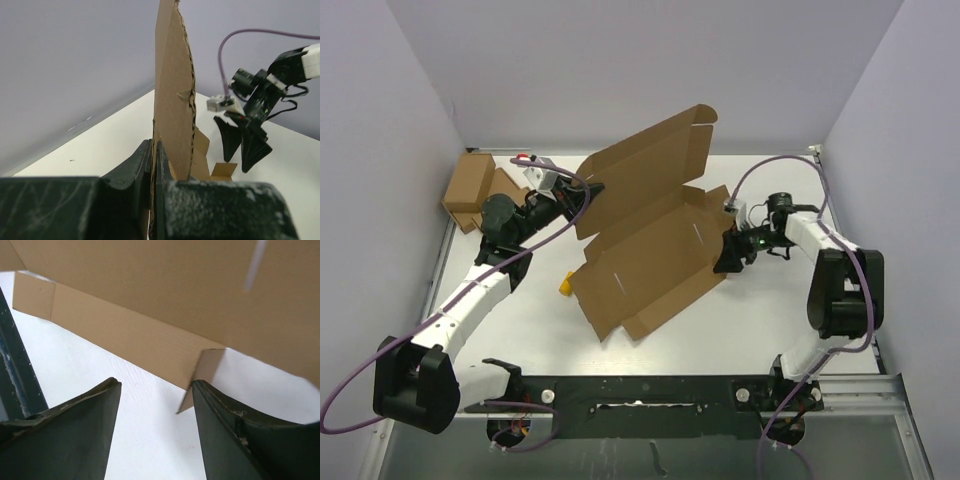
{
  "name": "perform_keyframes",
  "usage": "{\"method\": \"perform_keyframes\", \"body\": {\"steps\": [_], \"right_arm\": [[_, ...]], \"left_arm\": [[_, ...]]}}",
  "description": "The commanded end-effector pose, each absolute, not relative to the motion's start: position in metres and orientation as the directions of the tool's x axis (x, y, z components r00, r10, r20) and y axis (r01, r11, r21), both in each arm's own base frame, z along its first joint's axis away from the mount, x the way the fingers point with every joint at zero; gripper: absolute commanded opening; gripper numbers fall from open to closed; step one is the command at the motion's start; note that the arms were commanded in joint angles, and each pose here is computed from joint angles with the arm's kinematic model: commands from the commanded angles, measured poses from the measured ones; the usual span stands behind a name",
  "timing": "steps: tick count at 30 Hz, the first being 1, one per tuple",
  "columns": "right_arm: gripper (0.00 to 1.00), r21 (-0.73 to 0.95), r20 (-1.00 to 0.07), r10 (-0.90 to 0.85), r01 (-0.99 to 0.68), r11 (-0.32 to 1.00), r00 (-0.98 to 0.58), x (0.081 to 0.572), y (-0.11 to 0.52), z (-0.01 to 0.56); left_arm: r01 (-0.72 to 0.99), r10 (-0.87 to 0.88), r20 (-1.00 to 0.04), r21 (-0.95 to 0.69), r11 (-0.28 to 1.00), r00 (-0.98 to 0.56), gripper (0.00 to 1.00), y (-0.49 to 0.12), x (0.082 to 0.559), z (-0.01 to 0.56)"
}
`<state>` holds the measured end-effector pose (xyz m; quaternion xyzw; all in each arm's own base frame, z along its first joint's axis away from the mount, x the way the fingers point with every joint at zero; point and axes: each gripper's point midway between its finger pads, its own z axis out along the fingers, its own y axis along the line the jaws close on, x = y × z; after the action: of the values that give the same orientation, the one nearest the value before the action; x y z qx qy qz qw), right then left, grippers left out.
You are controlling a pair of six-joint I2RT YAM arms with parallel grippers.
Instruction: Fold the paper box
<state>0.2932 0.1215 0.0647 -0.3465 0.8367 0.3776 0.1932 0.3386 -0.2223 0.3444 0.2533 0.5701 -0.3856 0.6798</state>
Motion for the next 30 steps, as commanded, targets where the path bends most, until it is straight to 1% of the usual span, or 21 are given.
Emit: {"method": "perform_keyframes", "body": {"steps": [1, 4, 6, 8, 10, 12, 13, 14, 16, 19, 22, 28, 30], "right_arm": [[0.61, 0.324, -0.791, -0.368, -0.844, 0.428, -0.490, 0.307, 0.109, 0.127], [0.62, 0.254, -0.838, -0.341, -0.858, 0.447, -0.426, 0.311, 0.096, 0.147], [0.63, 0.201, -0.866, -0.324, -0.858, 0.473, -0.381, 0.317, 0.088, 0.163], [0.68, 0.152, -0.891, -0.300, -0.845, 0.512, -0.342, 0.326, 0.079, 0.177], [0.79, 0.096, -0.916, -0.275, -0.827, 0.555, -0.291, 0.336, 0.071, 0.193], [0.95, -0.005, -0.944, -0.271, -0.814, 0.581, -0.187, 0.352, 0.066, 0.209], [0.99, -0.044, -0.953, -0.267, -0.810, 0.585, -0.141, 0.357, 0.065, 0.213], [0.98, -0.078, -0.960, -0.261, -0.802, 0.593, -0.100, 0.364, 0.064, 0.215], [0.98, -0.093, -0.968, -0.240, -0.787, 0.609, -0.072, 0.376, 0.061, 0.211], [0.98, -0.059, -0.971, -0.217, -0.781, 0.622, -0.100, 0.391, 0.056, 0.202], [0.98, -0.100, -0.965, -0.251, -0.785, 0.611, -0.073, 0.395, 0.054, 0.192], [1.00, -0.078, -0.950, -0.283, -0.772, 0.631, -0.135, 0.408, 0.043, 0.166], [0.99, -0.076, -0.949, -0.283, -0.774, 0.628, -0.137, 0.411, 0.042, 0.163]], "left_arm": [[0.834, -0.274, -0.953, -0.043, 0.550, 0.132, 0.00, -0.222, 0.332, 0.368], [0.836, -0.289, -0.946, -0.037, 0.548, 0.147, 0.00, -0.220, 0.330, 0.372], [0.852, -0.293, -0.945, -0.028, 0.522, 0.148, 0.00, -0.222, 0.325, 0.373], [0.859, -0.303, -0.940, -0.023, 0.512, 0.155, 0.00, -0.222, 0.323, 0.376], [0.863, -0.310, -0.937, -0.020, 0.505, 0.160, 0.00, -0.221, 0.321, 0.378], [0.870, -0.316, -0.933, -0.008, 0.494, 0.171, 0.00, -0.221, 0.318, 0.380], [0.873, -0.318, -0.932, -0.004, 0.488, 0.174, 0.00, -0.221, 0.317, 0.381], [0.877, -0.320, -0.931, 0.001, 0.481, 0.176, 0.00, -0.222, 0.316, 0.382], [0.883, -0.325, -0.929, 0.008, 0.469, 0.180, 0.00, -0.223, 0.313, 0.383], [0.888, -0.327, -0.926, 0.018, 0.459, 0.188, 0.00, -0.223, 0.309, 0.386], [0.893, -0.333, -0.924, 0.023, 0.449, 0.191, 0.00, -0.223, 0.306, 0.389], [0.907, -0.353, -0.913, 0.039, 0.419, 0.202, 0.00, -0.224, 0.297, 0.399], [0.910, -0.355, -0.912, 0.044, 0.412, 0.205, 0.00, -0.224, 0.295, 0.400]]}}
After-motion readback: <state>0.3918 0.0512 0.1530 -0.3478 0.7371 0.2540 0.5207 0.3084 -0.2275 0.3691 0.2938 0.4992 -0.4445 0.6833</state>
